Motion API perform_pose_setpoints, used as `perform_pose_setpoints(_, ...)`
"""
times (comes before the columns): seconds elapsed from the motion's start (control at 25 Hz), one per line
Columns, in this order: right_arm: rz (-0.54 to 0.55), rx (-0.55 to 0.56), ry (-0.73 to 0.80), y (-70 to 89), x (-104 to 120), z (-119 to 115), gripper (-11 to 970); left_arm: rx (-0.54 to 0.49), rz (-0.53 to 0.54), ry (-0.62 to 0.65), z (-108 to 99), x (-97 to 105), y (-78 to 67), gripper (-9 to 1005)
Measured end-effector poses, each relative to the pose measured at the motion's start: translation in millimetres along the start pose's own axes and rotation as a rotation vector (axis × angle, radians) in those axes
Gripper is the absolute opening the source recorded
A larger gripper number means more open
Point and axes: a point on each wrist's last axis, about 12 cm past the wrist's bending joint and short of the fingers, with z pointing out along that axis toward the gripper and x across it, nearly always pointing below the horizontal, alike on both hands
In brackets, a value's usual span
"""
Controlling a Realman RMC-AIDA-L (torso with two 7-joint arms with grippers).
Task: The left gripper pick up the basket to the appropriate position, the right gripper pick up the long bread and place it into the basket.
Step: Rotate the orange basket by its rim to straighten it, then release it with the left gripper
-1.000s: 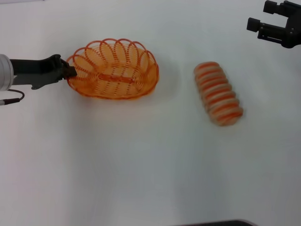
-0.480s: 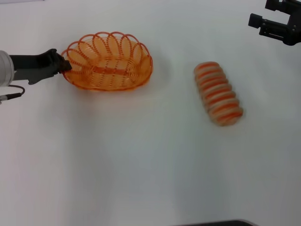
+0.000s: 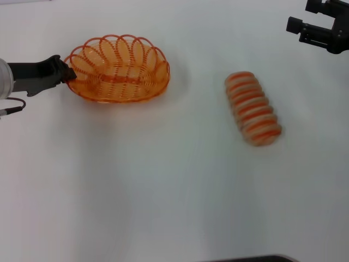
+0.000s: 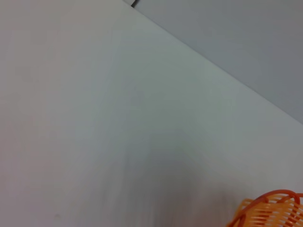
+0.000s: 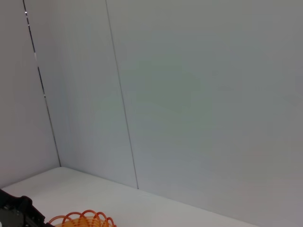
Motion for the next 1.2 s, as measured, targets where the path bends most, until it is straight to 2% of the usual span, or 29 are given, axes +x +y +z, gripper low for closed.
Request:
perform_pose_setpoints(0.76,0.006,-0.013,0.004,1.9,2,2,837,-0.012,-0.001,0.013,3,13,5.8,83)
perform_pose_setpoints(1.2,0.016,-0.021,0.003,3.1,3,4,845,-0.024,-0.033,-0.002,1,17,16.3,82)
